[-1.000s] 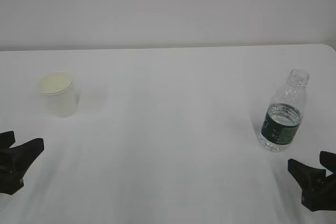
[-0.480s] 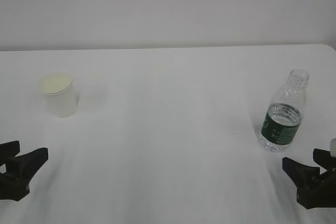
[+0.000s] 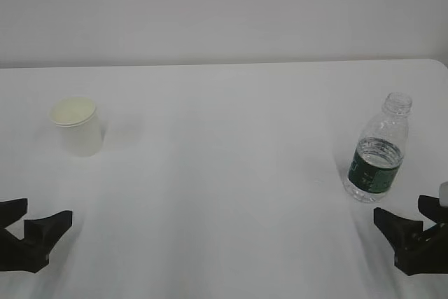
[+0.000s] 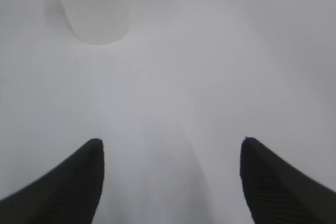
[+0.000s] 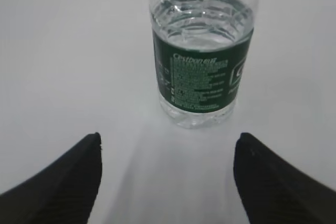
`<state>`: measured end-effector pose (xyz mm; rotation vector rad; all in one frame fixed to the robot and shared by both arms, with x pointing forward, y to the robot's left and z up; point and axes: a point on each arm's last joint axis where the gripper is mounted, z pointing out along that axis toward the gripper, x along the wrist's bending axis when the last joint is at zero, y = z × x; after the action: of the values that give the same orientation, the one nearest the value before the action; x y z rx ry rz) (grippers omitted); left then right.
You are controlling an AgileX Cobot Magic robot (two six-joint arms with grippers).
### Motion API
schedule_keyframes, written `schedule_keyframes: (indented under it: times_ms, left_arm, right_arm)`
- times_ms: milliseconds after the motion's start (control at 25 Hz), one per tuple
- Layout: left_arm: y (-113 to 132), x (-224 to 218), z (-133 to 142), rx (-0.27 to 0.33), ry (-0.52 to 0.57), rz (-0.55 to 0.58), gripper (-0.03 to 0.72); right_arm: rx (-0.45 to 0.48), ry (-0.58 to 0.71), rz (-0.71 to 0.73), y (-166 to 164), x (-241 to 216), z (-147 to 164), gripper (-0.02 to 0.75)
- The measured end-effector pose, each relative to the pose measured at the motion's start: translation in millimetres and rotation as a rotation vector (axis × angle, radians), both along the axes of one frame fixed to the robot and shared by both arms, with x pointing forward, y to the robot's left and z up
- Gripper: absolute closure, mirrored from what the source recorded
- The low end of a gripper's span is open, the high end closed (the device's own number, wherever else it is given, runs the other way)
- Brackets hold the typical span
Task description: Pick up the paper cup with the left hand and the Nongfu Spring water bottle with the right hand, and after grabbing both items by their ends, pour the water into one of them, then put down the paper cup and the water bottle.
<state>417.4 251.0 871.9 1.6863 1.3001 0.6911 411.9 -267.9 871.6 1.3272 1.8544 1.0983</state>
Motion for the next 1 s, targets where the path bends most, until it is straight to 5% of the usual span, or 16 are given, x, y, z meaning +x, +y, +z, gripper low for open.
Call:
schedule_keyframes:
  times_ms: [1000]
  left_arm:
    - [-4,25,5,0.03,-0.088,0.0,0.078]
  right_arm:
    - [0.002,-0.053,-0.018,-1,16,5,0.14]
